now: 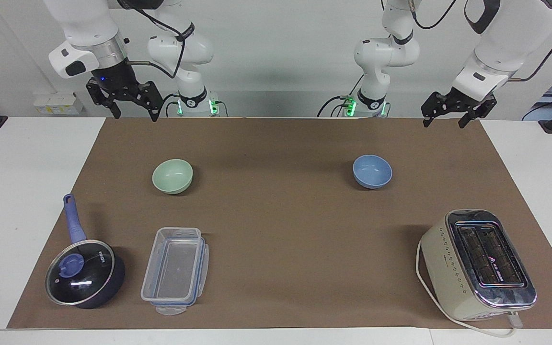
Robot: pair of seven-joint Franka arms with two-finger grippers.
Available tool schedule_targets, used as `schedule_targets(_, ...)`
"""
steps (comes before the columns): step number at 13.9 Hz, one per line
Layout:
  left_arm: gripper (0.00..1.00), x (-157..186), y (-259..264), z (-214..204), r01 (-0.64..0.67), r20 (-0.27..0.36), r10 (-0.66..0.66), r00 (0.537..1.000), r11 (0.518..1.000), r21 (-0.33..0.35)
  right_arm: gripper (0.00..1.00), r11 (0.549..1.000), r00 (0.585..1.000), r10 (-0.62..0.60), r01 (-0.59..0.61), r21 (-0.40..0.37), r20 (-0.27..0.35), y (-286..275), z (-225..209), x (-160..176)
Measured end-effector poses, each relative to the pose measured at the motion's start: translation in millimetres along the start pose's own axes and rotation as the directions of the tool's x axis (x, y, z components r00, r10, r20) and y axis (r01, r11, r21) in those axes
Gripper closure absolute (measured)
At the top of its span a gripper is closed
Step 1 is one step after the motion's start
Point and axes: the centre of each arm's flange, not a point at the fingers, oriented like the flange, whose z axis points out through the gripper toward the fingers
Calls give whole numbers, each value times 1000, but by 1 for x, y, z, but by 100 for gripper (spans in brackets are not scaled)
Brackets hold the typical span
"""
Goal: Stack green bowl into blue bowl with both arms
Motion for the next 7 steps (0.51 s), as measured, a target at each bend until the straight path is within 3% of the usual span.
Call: schedule_targets(7,0,2,-2,5,8,6,-8,1000,1000,0,0,1000,1000,0,0,0,0,0,0,0)
